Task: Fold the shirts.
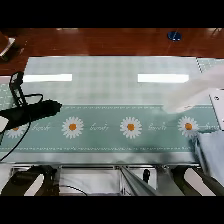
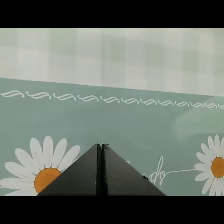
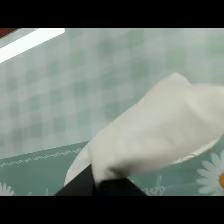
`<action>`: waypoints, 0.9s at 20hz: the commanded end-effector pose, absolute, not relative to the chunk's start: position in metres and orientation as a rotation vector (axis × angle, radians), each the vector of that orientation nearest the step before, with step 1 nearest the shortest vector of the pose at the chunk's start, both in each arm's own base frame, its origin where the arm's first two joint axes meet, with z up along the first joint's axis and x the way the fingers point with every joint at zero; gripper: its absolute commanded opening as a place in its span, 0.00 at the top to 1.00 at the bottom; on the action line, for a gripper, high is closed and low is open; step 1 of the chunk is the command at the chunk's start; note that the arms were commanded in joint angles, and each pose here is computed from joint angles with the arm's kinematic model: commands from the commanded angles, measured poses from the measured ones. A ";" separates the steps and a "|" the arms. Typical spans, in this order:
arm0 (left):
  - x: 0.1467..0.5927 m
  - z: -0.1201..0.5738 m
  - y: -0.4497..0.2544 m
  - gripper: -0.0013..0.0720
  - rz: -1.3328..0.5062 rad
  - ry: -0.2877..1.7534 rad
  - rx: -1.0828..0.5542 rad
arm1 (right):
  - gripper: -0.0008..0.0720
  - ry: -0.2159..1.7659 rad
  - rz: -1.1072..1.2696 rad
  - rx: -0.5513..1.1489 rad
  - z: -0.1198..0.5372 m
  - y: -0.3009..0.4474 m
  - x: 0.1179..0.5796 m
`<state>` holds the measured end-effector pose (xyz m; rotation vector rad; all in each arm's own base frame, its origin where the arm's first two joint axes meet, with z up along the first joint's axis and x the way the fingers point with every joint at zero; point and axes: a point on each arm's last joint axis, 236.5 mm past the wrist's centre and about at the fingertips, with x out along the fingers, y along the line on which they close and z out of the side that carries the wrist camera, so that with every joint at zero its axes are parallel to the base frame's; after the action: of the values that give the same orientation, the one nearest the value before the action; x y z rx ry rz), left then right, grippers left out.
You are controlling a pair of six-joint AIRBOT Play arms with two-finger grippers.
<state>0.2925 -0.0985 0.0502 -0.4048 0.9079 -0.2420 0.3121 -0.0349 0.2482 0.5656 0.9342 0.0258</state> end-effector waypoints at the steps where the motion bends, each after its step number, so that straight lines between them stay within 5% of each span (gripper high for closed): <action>1: 0.299 0.048 -0.095 0.95 -0.227 0.874 -0.408 | 0.96 1.032 -0.121 0.597 0.238 -0.069 0.258; 8: 0.301 0.030 -0.097 0.95 -0.206 0.857 -0.484 | 0.96 1.092 -0.743 0.467 0.224 -0.165 0.151; 17: 0.300 0.029 -0.099 0.95 -0.211 0.862 -0.498 | 0.96 1.356 -1.227 0.566 0.125 -0.158 0.008; 18: 0.299 0.029 -0.101 0.95 -0.216 0.863 -0.494 | 0.88 1.392 -1.263 0.565 0.118 -0.158 -0.001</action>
<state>0.2997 -0.0991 0.0288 -0.4932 0.8622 -0.2119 0.0460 -0.1576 0.1379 0.5769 1.2995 -1.0737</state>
